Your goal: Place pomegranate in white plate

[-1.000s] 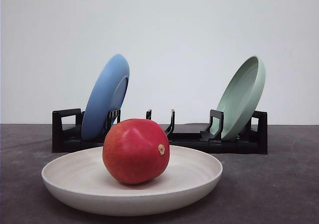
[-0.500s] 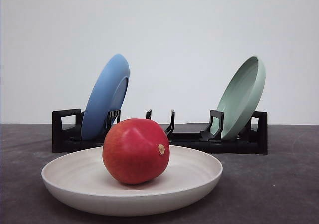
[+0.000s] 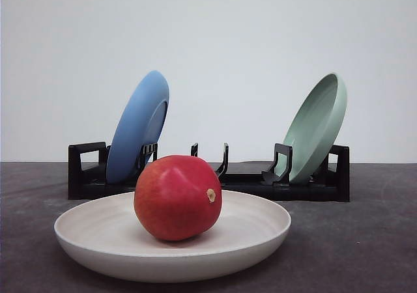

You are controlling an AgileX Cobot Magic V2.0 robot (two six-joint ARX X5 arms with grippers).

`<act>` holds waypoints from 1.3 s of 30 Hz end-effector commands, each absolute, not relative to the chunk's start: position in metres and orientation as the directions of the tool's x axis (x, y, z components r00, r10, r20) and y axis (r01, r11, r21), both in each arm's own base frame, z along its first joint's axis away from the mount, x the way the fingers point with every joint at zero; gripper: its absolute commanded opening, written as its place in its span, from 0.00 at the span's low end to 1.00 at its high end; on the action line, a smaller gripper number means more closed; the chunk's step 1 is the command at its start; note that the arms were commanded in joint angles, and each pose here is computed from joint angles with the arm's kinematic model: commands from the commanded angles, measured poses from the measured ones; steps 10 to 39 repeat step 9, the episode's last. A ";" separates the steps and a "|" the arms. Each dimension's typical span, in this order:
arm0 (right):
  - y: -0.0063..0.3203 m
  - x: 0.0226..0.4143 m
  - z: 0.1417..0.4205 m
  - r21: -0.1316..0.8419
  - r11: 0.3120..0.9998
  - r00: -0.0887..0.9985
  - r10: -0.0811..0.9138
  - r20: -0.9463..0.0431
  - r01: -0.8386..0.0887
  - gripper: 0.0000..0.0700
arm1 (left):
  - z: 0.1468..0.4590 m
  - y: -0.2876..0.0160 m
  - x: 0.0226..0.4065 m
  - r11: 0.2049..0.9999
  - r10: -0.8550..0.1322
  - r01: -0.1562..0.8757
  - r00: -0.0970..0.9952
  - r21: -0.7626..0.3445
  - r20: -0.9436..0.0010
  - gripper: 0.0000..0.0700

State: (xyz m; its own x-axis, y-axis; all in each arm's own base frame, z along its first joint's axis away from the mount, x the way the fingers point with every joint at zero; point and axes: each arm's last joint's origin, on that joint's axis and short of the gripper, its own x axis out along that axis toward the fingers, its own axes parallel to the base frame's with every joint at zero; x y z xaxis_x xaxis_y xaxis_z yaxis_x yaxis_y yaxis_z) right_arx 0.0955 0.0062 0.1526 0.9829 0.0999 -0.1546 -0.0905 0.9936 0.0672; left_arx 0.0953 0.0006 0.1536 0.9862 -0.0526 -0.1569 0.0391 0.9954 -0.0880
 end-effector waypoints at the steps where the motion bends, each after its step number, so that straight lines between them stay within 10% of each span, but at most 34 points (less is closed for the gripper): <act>1: 0.006 0.096 0.152 0.078 0.993 0.984 0.099 -0.149 -0.088 0.05 | 0.152 0.001 0.096 0.995 -0.054 0.040 0.987 -0.093 -0.153 0.02; 39: 0.006 0.096 0.152 0.077 0.993 0.984 0.098 -0.149 -0.088 0.05 | 0.152 0.001 0.096 0.995 -0.054 0.040 0.987 -0.093 -0.153 0.02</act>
